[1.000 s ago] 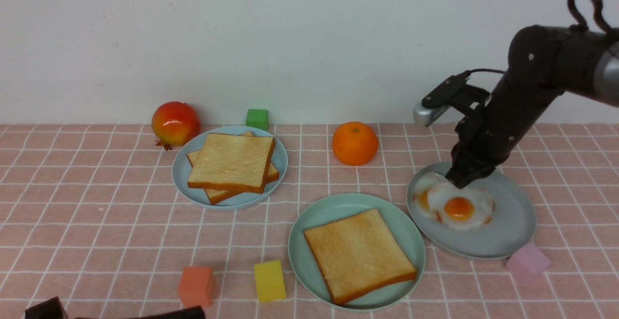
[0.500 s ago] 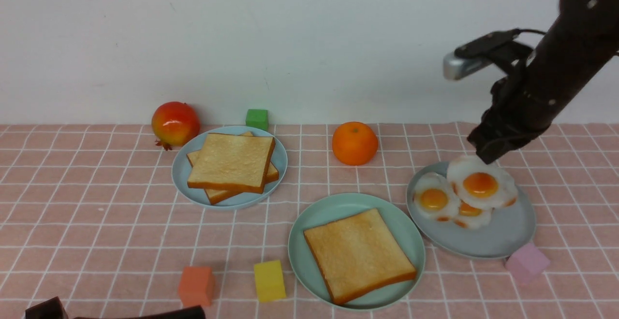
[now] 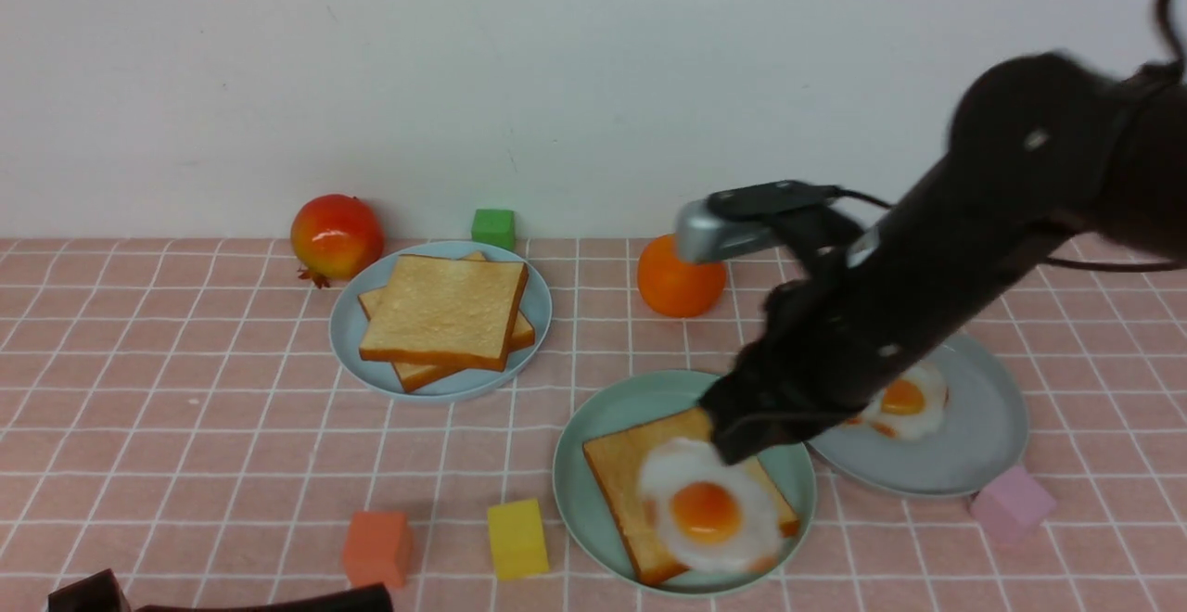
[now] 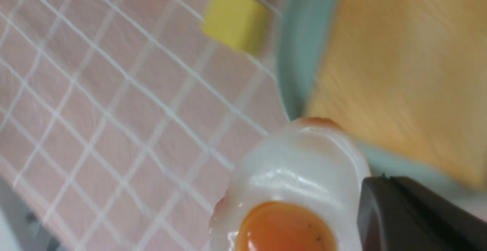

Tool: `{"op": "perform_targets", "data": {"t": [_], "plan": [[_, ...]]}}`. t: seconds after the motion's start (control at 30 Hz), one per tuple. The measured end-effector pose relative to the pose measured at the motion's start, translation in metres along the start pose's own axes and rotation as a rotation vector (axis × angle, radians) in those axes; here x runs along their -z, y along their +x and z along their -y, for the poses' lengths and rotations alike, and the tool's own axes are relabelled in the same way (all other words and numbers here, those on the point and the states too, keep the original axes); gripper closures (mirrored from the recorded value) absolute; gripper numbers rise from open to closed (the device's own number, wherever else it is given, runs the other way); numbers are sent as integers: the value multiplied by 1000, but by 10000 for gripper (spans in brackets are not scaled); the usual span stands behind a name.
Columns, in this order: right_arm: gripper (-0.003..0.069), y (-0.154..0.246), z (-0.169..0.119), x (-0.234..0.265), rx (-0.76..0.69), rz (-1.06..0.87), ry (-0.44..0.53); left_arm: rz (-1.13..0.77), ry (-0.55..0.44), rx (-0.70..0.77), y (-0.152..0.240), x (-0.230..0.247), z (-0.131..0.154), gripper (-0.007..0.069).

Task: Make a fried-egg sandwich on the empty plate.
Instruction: Use the right arm to place the fried egg on the slice of bread in the middle

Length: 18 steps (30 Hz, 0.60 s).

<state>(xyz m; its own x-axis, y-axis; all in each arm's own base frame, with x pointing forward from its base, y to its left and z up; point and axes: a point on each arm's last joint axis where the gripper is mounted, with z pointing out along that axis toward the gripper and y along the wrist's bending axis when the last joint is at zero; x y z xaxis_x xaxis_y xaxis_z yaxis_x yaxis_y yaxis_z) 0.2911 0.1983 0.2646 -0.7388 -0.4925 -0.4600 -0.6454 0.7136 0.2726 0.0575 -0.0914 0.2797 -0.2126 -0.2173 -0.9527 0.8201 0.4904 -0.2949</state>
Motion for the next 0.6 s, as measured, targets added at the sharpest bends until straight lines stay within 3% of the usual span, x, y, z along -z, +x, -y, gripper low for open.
{"op": "perform_targets", "data": {"t": [0.6], "plan": [[637,-8,38,-62,-51,64,149,0,0,0,0,0,0,404]]}}
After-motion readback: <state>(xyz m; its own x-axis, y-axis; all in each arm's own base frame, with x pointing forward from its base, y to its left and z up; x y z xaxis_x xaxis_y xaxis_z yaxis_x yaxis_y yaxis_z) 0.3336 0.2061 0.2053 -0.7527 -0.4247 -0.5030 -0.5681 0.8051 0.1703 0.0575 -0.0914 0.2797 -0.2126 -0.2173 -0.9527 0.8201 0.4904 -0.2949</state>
